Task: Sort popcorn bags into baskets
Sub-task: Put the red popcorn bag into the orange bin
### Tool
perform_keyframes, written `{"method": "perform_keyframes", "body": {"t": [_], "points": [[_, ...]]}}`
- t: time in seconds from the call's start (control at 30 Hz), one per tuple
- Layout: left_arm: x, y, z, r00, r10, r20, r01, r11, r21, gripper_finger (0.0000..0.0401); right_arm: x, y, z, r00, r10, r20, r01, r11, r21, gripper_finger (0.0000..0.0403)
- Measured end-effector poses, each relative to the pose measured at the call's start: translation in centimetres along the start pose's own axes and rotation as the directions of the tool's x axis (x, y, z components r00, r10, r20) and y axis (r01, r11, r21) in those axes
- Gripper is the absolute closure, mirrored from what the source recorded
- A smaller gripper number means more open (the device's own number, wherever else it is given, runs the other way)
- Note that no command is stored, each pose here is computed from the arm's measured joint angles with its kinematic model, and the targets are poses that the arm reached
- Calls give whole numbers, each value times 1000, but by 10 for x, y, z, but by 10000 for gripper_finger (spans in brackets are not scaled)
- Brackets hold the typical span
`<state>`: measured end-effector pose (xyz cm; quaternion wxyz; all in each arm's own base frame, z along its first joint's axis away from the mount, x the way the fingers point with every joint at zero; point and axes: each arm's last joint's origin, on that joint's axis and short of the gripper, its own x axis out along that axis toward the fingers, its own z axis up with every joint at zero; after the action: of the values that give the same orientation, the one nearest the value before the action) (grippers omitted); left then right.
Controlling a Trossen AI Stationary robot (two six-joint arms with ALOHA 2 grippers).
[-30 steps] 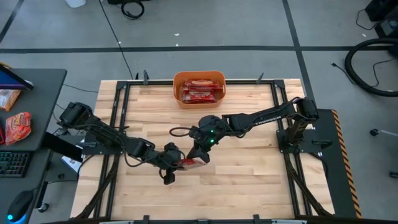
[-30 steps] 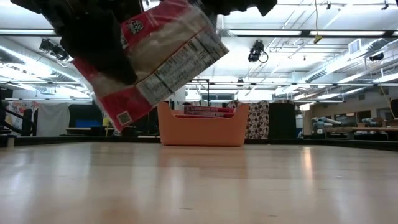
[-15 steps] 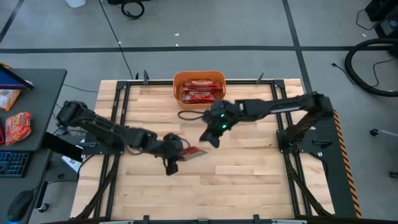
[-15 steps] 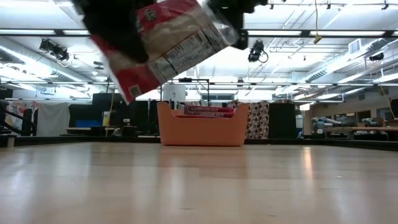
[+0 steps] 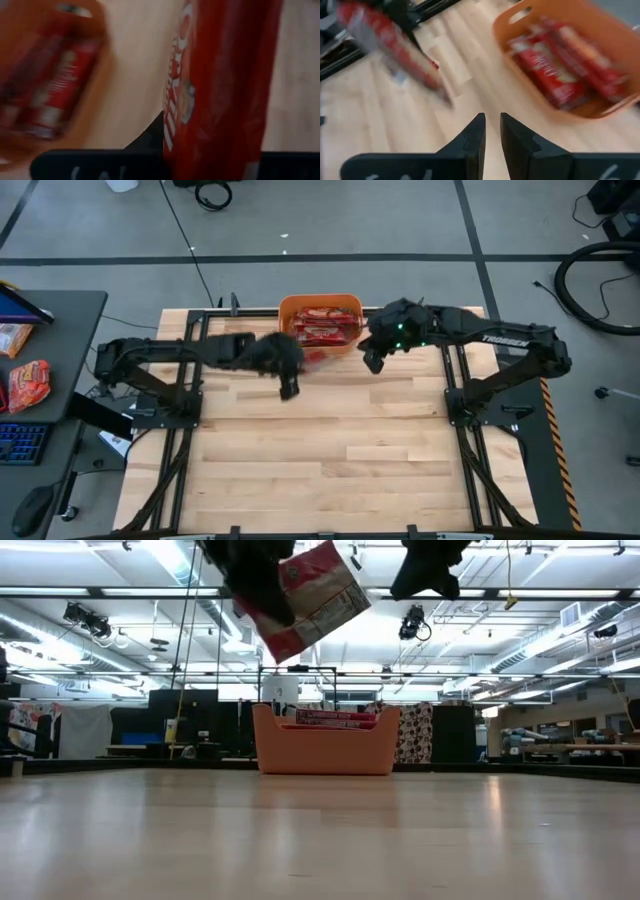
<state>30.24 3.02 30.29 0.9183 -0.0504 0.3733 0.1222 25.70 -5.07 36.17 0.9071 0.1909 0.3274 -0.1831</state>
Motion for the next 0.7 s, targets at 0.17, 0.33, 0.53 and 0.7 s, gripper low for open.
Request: {"method": "perform_keyframes", "body": {"t": [0.17, 0.33, 0.53, 0.7], "points": [[1, 42, 12, 993, 108, 36, -106, 993, -60, 363, -4, -19, 7, 998, -62, 32, 62, 998, -13, 339], [3, 77, 26, 982, 180, 51, -173, 979, -108, 370, -2, -31, 10, 995, -97, 35, 99, 993, -58, 339], [21, 113, 45, 968, 248, 38, -244, 966, -84, 367, 4, -45, 16, 995, -97, 38, 101, 987, -124, 340], [48, 137, 57, 955, 298, 4, -298, 954, -11, 366, 5, -52, 18, 997, -69, 23, 73, 979, -189, 340]]}}
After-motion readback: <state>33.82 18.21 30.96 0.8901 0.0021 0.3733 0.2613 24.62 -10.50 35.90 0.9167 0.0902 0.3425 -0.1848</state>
